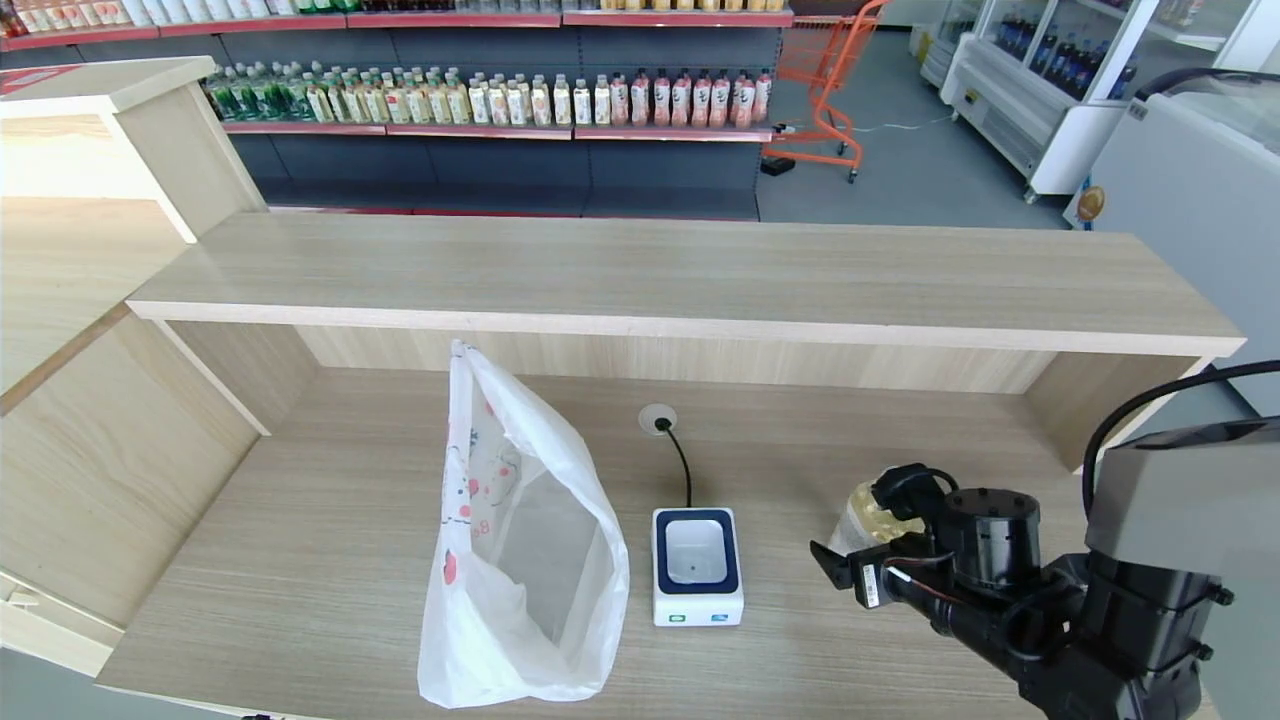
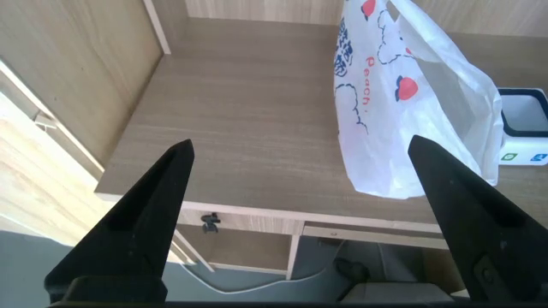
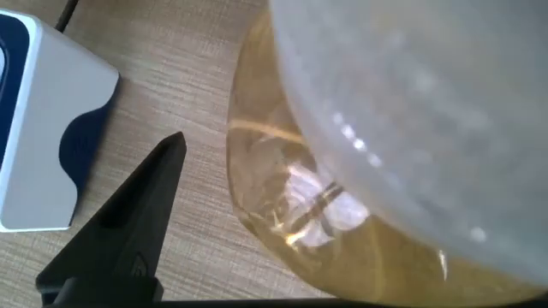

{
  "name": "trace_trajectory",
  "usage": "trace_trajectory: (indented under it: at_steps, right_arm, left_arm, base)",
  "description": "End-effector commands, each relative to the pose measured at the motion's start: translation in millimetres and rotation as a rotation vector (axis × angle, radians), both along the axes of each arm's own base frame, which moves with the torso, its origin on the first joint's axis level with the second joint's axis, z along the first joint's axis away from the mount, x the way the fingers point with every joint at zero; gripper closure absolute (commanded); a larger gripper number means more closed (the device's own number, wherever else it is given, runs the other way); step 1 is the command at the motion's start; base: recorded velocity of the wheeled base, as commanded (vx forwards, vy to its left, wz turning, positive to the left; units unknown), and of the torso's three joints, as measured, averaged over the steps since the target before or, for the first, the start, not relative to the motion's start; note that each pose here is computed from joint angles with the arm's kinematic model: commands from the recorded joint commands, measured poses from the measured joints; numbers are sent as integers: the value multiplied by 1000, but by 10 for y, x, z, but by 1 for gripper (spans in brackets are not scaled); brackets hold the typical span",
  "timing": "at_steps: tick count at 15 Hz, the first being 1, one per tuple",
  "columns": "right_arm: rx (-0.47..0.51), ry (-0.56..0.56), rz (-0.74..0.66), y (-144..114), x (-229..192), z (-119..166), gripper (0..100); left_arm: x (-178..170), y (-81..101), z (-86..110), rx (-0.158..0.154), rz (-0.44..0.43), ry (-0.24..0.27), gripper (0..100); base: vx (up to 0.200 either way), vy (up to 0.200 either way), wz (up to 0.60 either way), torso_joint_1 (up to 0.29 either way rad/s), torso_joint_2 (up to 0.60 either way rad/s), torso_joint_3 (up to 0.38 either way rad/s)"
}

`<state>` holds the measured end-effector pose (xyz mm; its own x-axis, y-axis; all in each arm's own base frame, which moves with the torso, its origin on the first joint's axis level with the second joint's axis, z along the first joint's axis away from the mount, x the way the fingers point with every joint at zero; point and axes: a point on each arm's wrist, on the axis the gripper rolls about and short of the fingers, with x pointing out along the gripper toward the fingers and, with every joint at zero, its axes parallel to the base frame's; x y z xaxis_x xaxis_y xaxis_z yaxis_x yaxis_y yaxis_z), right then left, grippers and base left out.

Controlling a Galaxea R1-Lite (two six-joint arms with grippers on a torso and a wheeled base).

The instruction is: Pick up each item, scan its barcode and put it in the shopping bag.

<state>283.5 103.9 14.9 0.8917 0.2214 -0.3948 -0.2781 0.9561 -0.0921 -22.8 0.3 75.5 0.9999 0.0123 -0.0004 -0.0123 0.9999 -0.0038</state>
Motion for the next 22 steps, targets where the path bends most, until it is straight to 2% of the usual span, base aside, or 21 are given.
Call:
trace_trajectory:
  at_steps: [1, 4, 9, 10, 15, 22]
  right_arm:
    - [-5, -2, 24, 28, 63, -81, 0]
    - [-9, -69, 63, 59, 142, -80, 0]
    - [38, -121, 150, 53, 212, -33, 0]
    - [42, -141, 161, 51, 229, -19, 100]
    - [27, -227, 172, 38, 396, 70, 100]
    - [-41, -166, 164, -58, 320, -91, 100]
  left_arm:
    - [0, 0, 0, -1, -2, 0, 0]
    - [0, 0, 0, -1, -2, 0, 0]
    - [0, 0, 0, -1, -2, 0, 0]
    - [0, 0, 0, -1, 0, 0, 0]
    - [0, 0, 0, -1, 0, 0, 0]
    - [0, 0, 0, -1, 0, 0, 0]
  base:
    - [0, 0, 0, 0, 0, 0]
    - [0, 0, 0, 0, 0, 0]
    - [0, 0, 0, 0, 0, 0]
    - [0, 0, 0, 0, 0, 0]
    - [0, 0, 0, 0, 0, 0]
    - [0, 0, 0, 0, 0, 0]
